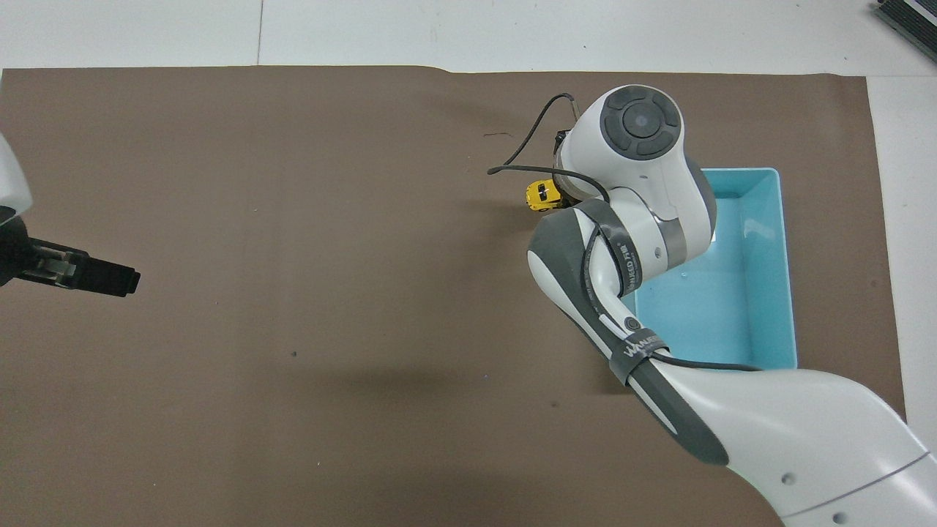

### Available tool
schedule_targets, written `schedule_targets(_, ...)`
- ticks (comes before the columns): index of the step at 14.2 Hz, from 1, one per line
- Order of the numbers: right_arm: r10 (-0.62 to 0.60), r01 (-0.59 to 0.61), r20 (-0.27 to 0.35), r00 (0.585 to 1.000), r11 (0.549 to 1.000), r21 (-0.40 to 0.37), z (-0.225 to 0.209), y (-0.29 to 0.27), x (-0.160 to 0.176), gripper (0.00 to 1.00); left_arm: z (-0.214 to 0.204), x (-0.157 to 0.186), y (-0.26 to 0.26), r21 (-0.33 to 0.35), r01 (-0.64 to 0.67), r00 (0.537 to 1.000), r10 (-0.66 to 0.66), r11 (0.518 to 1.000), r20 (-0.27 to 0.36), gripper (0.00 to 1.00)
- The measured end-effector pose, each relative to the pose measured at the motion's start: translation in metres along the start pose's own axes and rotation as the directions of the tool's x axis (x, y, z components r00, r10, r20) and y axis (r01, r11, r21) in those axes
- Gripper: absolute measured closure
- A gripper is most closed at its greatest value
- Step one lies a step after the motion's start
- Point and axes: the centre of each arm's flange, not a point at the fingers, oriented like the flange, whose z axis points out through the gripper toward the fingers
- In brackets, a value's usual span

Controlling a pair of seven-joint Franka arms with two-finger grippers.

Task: Wind up and store yellow beetle car
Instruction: 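Grasp the yellow car with the right gripper and lift it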

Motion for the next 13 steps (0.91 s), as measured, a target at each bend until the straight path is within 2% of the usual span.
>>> schedule_targets(4,0.033,-0.033,0.006,0.999,0.999,-0.022,-0.059,0.013,0.015,0.57,0.0,0.0,0.0,0.0,0.0,1.0,0.0,1.0,0.0,0.0)
schedule_targets(8,0.059,-0.059,0.0,0.998,0.997,-0.059,-0.082,0.023,0.039,0.57,0.0,0.0,0.0,0.0,0.0,1.0,0.0,1.0,0.0,0.0)
schedule_targets(11,-0.012,0.012,-0.004,1.0,0.997,-0.082,-0.08,0.028,0.057,0.57,0.0,0.0,0.0,0.0,0.0,1.0,0.0,1.0,0.0,0.0)
schedule_targets(13,-0.119,0.119,0.004,0.993,0.988,-0.1,-0.072,0.03,0.068,0.57,0.0,0.0,0.0,0.0,0.0,1.0,0.0,1.0,0.0,0.0)
